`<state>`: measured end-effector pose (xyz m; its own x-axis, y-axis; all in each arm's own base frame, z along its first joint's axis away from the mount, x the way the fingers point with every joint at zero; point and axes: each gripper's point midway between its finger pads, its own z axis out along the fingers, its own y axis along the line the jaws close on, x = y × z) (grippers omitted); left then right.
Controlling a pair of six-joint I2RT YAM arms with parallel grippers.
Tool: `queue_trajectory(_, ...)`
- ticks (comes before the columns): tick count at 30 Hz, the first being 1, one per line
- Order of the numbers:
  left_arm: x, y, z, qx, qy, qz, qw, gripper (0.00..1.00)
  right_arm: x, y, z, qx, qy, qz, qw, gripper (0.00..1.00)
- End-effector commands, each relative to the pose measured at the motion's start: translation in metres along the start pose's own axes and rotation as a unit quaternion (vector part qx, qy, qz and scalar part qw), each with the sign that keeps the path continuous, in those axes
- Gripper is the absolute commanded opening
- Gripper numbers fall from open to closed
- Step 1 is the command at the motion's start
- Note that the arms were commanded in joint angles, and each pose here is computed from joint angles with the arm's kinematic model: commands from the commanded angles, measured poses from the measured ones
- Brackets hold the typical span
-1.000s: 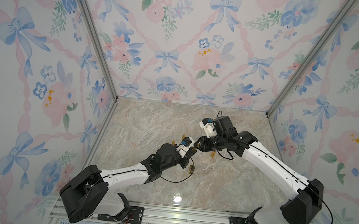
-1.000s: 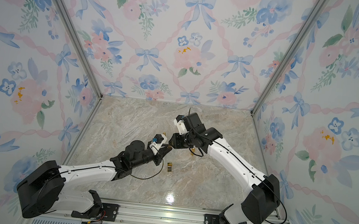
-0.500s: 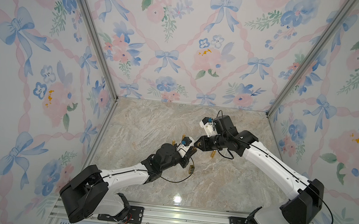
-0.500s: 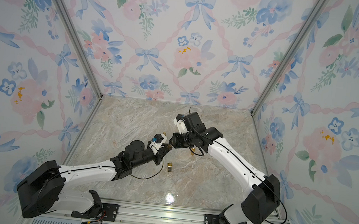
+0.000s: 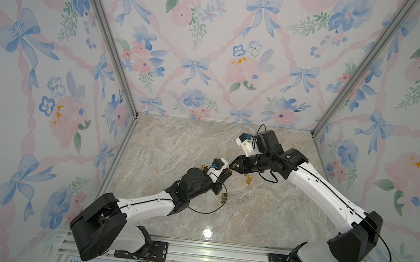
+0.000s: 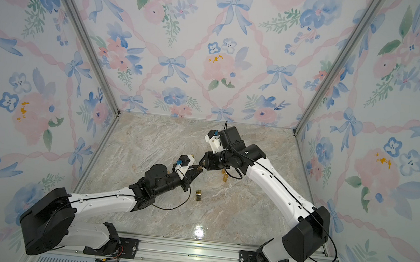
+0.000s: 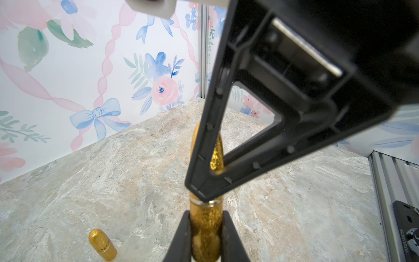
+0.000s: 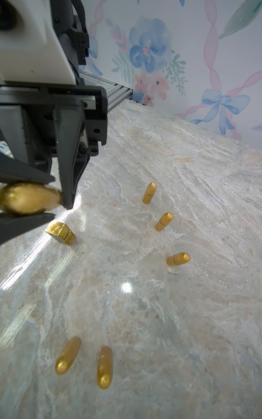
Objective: Open the lipstick cap
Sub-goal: Open the cover of the lipstick, then place the cover at the center of the board.
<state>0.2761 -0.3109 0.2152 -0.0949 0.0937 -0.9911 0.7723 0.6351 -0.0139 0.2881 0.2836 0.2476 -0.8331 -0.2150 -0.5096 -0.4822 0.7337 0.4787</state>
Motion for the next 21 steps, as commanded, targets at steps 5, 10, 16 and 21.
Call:
queue_trajectory(5, 0.042, 0.005, -0.003, -0.015, 0.074, -0.012, 0.997, 0.0, -0.035, -0.012, -0.044, 0.021, -0.081, -0.009, 0.996, 0.18)
queue_trajectory(10, 0.04, 0.006, -0.002, -0.016, 0.073, -0.015, 0.997, 0.0, -0.035, -0.02, -0.047, 0.026, -0.083, -0.01, 0.996, 0.19)
queue_trajectory(16, 0.025, 0.011, 0.009, -0.028, 0.06, -0.017, 0.998, 0.0, -0.05, -0.088, -0.046, 0.07, -0.118, 0.066, 0.988, 0.21)
queue_trajectory(21, 0.016, 0.012, 0.024, -0.027, 0.055, -0.016, 0.998, 0.0, -0.055, -0.157, -0.031, 0.145, -0.128, 0.113, 0.975, 0.22)
